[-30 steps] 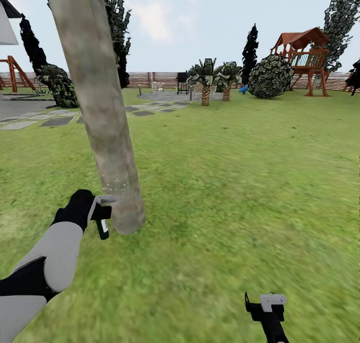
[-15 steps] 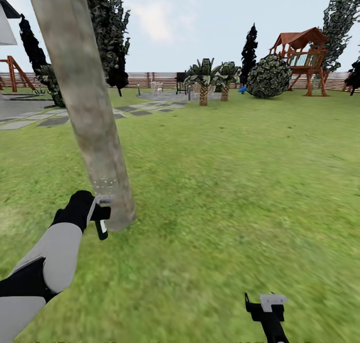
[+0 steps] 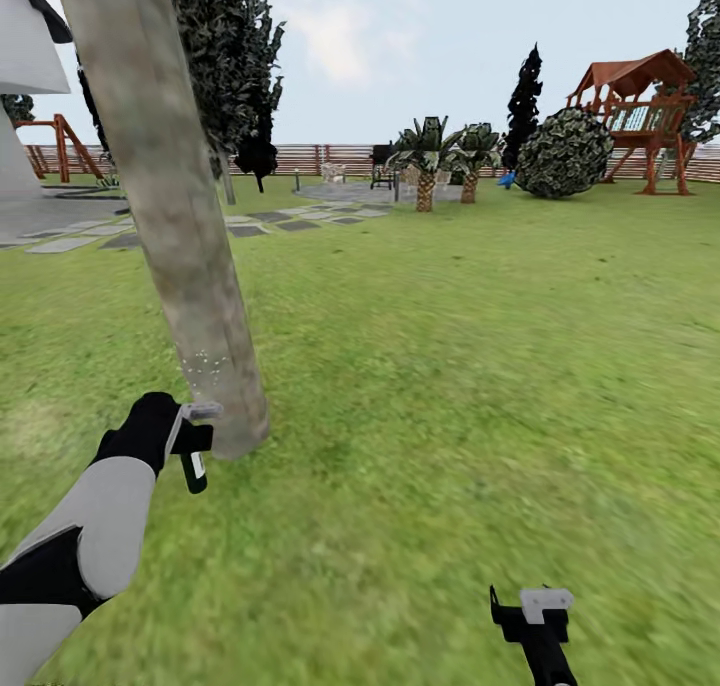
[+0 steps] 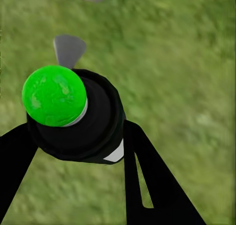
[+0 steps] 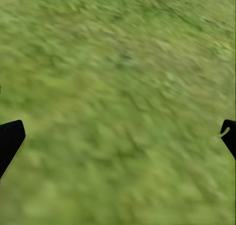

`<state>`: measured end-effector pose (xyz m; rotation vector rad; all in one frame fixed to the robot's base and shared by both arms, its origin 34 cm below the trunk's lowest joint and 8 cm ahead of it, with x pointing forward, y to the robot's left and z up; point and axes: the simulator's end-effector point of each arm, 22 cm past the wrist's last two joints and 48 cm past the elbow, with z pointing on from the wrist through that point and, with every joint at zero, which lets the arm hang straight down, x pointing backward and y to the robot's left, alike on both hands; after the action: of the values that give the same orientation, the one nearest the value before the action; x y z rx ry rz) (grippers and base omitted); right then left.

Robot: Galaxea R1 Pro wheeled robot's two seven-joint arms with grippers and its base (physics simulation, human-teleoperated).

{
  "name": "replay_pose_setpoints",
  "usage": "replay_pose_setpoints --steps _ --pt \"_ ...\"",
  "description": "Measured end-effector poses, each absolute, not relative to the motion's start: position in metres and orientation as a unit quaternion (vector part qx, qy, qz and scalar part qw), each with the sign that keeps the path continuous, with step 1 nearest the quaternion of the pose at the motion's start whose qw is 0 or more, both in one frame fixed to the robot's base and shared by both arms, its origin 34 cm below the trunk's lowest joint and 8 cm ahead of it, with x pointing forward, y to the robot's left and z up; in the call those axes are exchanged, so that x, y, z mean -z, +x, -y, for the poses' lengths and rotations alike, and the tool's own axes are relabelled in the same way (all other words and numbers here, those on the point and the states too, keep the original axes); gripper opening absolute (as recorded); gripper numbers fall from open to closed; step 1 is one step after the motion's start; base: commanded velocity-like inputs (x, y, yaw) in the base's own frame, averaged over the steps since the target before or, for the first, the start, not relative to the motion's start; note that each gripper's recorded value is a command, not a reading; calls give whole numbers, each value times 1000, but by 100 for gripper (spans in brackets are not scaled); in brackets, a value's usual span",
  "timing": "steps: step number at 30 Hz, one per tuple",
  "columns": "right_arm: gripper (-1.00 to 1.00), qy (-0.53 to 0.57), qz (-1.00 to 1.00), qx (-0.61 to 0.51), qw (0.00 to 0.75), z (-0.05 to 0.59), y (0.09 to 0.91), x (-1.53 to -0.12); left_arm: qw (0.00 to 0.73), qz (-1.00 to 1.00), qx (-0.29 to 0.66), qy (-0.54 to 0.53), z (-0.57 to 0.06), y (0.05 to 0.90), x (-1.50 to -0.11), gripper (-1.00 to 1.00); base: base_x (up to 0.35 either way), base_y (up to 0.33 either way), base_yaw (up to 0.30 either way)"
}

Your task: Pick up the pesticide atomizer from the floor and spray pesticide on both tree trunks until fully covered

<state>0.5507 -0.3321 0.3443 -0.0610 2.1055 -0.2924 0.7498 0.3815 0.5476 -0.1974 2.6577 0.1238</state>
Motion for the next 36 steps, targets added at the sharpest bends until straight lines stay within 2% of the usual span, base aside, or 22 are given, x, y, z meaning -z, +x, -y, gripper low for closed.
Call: replay_pose_setpoints --steps 7,14,23,30,36 --pt "100 -25 -865 120 486 331 551 -344 240 -967 -25 -78 -369 753 -548 -100 240 -189 232" --pt "100 -25 -865 121 486 332 551 -344 240 -966 -49 -86 -402 748 -549 -100 165 -217 16" --pt "100 -25 -865 121 486 333 551 -344 241 -966 -42 -87 -395 750 -549 -100 24 -268 0" --pt "100 -25 -865 121 486 332 551 -345 241 -966 -45 -87 -398 749 -550 -100 248 -181 6" --pt "100 -25 -865 120 487 332 551 -345 239 -966 -47 -89 -403 747 -549 -100 275 -159 225"
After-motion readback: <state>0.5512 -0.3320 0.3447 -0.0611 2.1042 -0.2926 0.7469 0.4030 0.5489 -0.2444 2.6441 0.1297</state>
